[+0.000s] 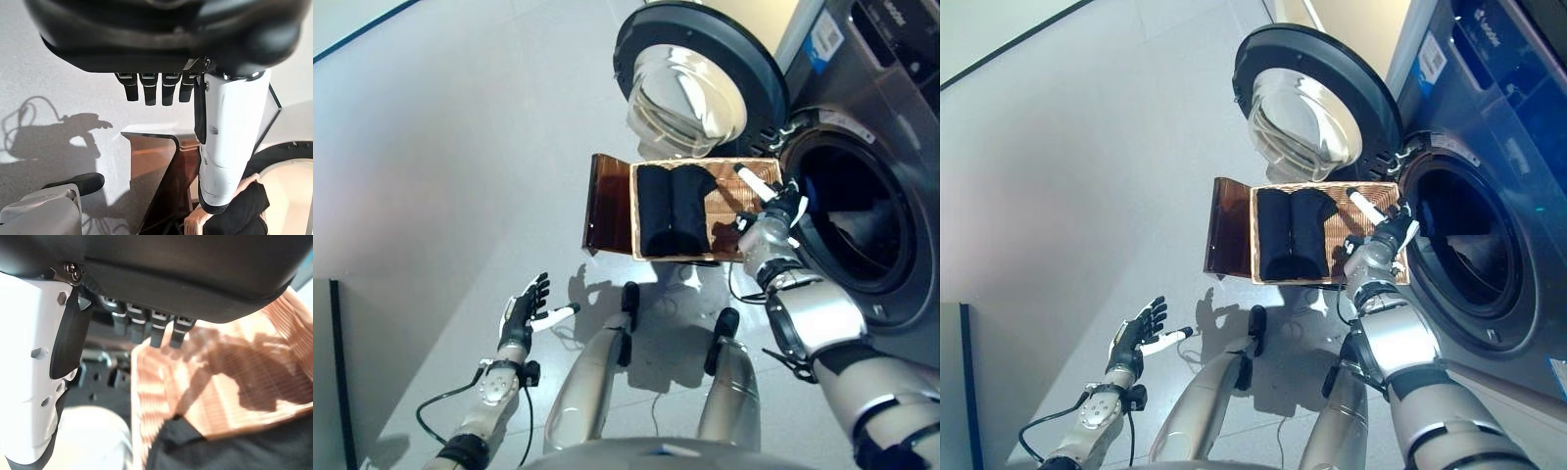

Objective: Pick up the clothes and place them into the washing machine

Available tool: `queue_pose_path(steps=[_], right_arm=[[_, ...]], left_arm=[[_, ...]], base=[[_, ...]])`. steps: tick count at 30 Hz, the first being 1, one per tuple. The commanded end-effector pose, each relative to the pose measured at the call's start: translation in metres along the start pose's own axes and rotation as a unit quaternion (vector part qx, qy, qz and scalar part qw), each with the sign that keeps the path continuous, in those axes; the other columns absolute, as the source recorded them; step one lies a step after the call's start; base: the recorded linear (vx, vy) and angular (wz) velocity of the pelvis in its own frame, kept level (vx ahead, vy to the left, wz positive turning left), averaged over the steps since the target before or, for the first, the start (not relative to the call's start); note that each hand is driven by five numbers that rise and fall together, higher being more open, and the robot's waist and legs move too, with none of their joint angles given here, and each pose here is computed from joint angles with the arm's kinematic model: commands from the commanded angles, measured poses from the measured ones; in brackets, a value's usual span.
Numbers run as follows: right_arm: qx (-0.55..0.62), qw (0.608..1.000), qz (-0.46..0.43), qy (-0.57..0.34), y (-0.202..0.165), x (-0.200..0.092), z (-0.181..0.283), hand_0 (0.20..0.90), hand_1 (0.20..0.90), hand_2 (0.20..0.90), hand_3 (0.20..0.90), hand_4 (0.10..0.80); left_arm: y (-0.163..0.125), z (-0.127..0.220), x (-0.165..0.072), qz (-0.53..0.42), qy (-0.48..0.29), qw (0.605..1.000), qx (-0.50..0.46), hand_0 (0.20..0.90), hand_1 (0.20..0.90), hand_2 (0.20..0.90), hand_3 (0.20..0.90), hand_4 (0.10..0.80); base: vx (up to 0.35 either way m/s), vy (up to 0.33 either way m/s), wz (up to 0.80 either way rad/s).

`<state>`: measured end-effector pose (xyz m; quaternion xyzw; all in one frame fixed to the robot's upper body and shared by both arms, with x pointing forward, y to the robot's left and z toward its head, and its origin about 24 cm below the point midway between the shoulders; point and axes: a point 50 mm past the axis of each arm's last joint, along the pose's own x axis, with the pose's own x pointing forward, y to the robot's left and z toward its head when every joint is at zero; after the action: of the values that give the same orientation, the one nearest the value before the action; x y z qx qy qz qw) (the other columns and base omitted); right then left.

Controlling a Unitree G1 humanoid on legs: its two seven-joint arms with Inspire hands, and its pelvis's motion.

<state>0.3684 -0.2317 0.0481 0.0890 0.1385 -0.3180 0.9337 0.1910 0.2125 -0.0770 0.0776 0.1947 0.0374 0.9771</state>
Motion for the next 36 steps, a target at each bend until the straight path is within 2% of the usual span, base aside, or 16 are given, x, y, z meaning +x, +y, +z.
queue_pose_path(steps=[1,10,21,36], right_arm=[[-0.065,0.995,0.007,-0.071,-0.004,0.006,0.026,0.900,0.900,0.900,0.900,0.800],[-0.103,0.992,0.000,-0.077,0.002,0.004,0.029,0.900,0.900,0.900,0.900,0.800],[-0.090,0.991,-0.022,-0.093,0.007,0.004,0.048,0.900,0.900,0.900,0.900,0.800],[-0.078,0.989,-0.048,-0.113,0.008,0.004,0.073,0.900,0.900,0.900,0.900,0.800]], left_arm=[[0.039,0.023,0.002,0.062,-0.062,0.996,0.027,0.900,0.900,0.900,0.900,0.800],[0.039,0.033,0.003,0.063,-0.083,0.994,0.038,0.900,0.900,0.900,0.900,0.800],[0.035,0.056,0.009,0.075,-0.133,0.988,0.037,0.900,0.900,0.900,0.900,0.800],[0.024,0.129,0.009,0.082,-0.292,0.953,0.009,0.900,0.900,0.900,0.900,0.800]], base=[[0.005,-0.002,0.05],[0.015,0.005,0.09],[0.021,0.014,0.08],[-0.001,0.027,0.14]])
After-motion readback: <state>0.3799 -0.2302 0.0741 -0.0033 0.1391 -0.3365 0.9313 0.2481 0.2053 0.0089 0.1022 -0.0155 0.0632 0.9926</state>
